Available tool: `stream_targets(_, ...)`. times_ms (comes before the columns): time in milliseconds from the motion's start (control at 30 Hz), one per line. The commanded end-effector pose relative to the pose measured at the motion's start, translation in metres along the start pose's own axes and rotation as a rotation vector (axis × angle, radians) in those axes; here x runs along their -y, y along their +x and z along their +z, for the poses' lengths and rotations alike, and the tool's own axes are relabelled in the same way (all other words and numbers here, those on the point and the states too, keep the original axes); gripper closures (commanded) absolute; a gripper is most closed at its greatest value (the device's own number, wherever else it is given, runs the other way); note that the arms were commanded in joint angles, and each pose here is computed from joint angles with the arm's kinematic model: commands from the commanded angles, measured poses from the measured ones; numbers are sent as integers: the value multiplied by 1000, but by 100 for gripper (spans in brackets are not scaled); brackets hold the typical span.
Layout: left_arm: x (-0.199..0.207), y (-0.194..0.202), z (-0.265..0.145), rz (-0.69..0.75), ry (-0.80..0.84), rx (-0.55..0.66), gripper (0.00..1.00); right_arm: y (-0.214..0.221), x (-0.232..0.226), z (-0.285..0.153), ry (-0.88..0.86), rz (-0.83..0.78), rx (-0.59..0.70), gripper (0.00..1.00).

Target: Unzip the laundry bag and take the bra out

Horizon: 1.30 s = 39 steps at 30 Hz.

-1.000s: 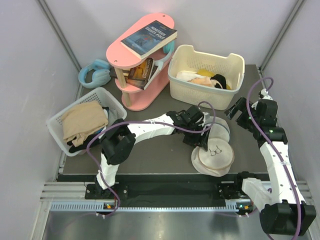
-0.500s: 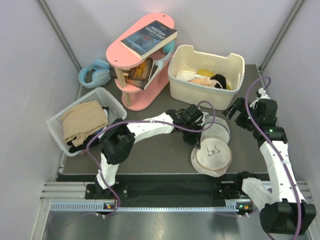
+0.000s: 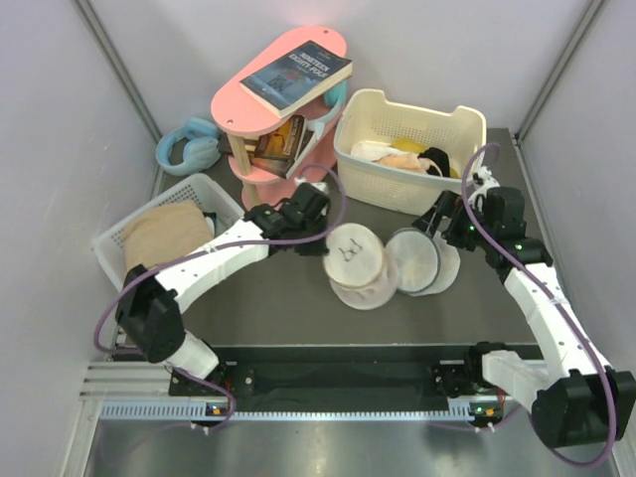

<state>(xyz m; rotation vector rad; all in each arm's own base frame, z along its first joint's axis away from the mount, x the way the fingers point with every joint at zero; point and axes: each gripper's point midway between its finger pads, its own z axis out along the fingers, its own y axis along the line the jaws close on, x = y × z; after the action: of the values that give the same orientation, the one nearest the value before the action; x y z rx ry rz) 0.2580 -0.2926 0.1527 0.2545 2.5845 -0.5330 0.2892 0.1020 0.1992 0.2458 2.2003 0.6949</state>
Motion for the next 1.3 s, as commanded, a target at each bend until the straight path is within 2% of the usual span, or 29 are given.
stream_targets(0, -58, -20, -26, -254, -192, 192, 100, -21, -44, 7, -114, -56, 53, 1)
stream_targets(100, -63, -25, -35, -388, -202, 267, 100, -10, -61, 18, -139, -77, 10, 0)
stream_targets(200, -48, -18, -26, -489, -117, 237, 99, 0, -74, 28, -153, -87, -24, 1)
stream_targets(233, -35, -16, -23, -498, -54, 204, 91, 4, -77, 32, -154, -84, -39, 1)
stream_targets(267, -27, -12, -21, -503, -20, 171, 68, 10, -84, 34, -166, -93, -57, 1)
stream_targets(333, -11, -5, -19, -500, 32, 121, 47, 14, -87, 38, -163, -88, -69, 1)
stream_targets(367, -2, -2, -20, -493, 62, 94, 31, 18, -90, 39, -168, -89, -79, 1)
stream_targets(467, 4, -10, -34, -460, 75, 114, 18, 21, -88, 42, -156, -80, -90, 1)
stream_targets(500, 6, -23, -46, -428, 81, 157, 12, 21, -86, 42, -149, -82, -92, 0)
stream_targets(633, -9, -51, -75, -340, 18, 259, 8, 21, -82, 40, -129, -96, -95, 0)
stream_targets(733, -20, -72, -76, -237, 29, 301, 7, 25, -79, 42, -121, -92, -103, 0)
stream_targets(867, -35, -85, -47, -84, -18, 251, 8, 26, -82, 42, -130, -85, -117, 0)
stream_targets(967, -51, -85, -25, -50, -105, 182, 8, 26, -86, 42, -135, -79, -124, 1)
stream_targets(1167, -69, -74, 4, -64, -137, 117, 7, 46, -103, 54, -157, -95, -217, 3)
stream_targets(1267, -65, -62, 16, -92, -88, 84, 7, 67, -102, 66, -128, -107, -317, 9)
